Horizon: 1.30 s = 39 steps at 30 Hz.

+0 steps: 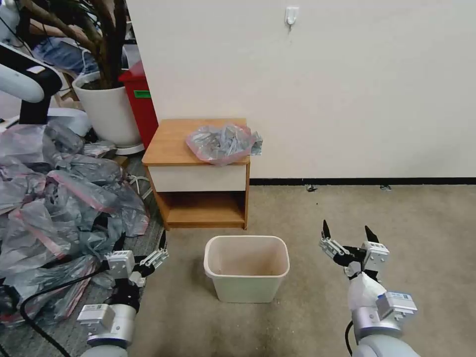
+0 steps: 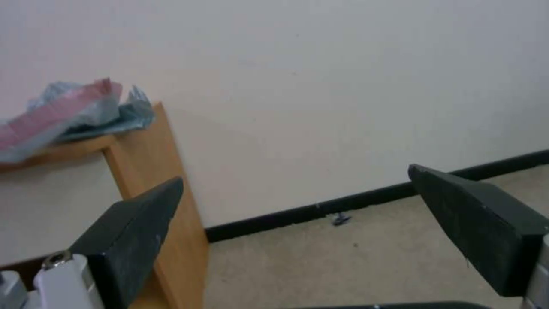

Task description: Pick up the garbage bag from the table and place it over the trash can.

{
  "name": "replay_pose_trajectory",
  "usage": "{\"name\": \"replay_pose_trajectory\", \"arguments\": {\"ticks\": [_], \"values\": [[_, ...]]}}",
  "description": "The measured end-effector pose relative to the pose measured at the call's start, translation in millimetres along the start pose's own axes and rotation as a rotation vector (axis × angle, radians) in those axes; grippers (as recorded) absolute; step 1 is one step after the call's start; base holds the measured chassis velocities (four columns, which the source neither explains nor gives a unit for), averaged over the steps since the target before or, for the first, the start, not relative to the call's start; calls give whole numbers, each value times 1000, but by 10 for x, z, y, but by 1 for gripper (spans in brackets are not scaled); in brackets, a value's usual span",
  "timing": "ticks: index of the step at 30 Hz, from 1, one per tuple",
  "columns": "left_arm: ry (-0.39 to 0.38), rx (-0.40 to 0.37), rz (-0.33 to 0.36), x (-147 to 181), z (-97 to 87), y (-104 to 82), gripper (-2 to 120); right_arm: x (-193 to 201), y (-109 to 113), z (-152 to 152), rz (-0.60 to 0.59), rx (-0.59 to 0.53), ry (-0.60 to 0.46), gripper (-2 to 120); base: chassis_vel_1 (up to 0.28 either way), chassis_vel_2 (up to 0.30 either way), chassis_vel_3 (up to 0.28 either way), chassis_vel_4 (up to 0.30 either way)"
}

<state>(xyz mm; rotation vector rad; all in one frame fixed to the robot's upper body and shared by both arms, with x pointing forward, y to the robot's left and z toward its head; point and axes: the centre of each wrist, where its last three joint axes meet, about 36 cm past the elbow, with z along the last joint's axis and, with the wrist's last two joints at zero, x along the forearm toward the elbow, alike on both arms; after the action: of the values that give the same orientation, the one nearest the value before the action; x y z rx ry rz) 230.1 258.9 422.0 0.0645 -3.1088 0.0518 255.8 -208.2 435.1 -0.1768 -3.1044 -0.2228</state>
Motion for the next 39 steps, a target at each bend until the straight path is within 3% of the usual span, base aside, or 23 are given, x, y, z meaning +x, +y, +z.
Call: {"name": "replay_pose_trajectory", "arguments": {"ticks": [2, 8, 10, 13, 15, 17, 22, 26, 29, 39], "values": [[-3, 0, 0, 3, 8, 8, 100, -38, 10, 6, -4, -29, 3, 100, 0, 0, 0, 0], [-4, 3, -9, 49, 35, 65, 100, -346, 120, -32, -29, -301, 113, 100, 0, 0, 0, 0], [-3, 4, -11, 57, 43, 72, 100, -387, 133, -50, -34, -338, 127, 100, 0, 0, 0, 0], [-5, 13, -9, 95, 101, 118, 100, -667, 200, -200, -69, -575, 237, 100, 0, 0, 0, 0], [-7, 14, -8, 100, 107, 124, 100, -711, 207, -227, -78, -610, 254, 100, 0, 0, 0, 0], [-19, 18, -8, 157, 131, 155, 100, -996, 245, -334, -132, -784, 336, 99, 0, 0, 0, 0], [-18, 35, -32, 259, 100, 134, 100, -1412, 342, -369, -177, -934, 422, 99, 0, 0, 0, 0], [-16, 34, -45, 290, 99, 139, 100, -1661, 402, -355, -187, -989, 457, 99, 0, 0, 0, 0], [-17, 27, -74, 330, 77, 175, 100, -2166, 507, -389, -193, -1043, 476, 99, 0, 0, 0, 0], [-11, 24, -128, 397, 85, 216, 100, -3066, 693, -368, -154, -1086, 530, 99, 0, 0, 0, 0]]}}
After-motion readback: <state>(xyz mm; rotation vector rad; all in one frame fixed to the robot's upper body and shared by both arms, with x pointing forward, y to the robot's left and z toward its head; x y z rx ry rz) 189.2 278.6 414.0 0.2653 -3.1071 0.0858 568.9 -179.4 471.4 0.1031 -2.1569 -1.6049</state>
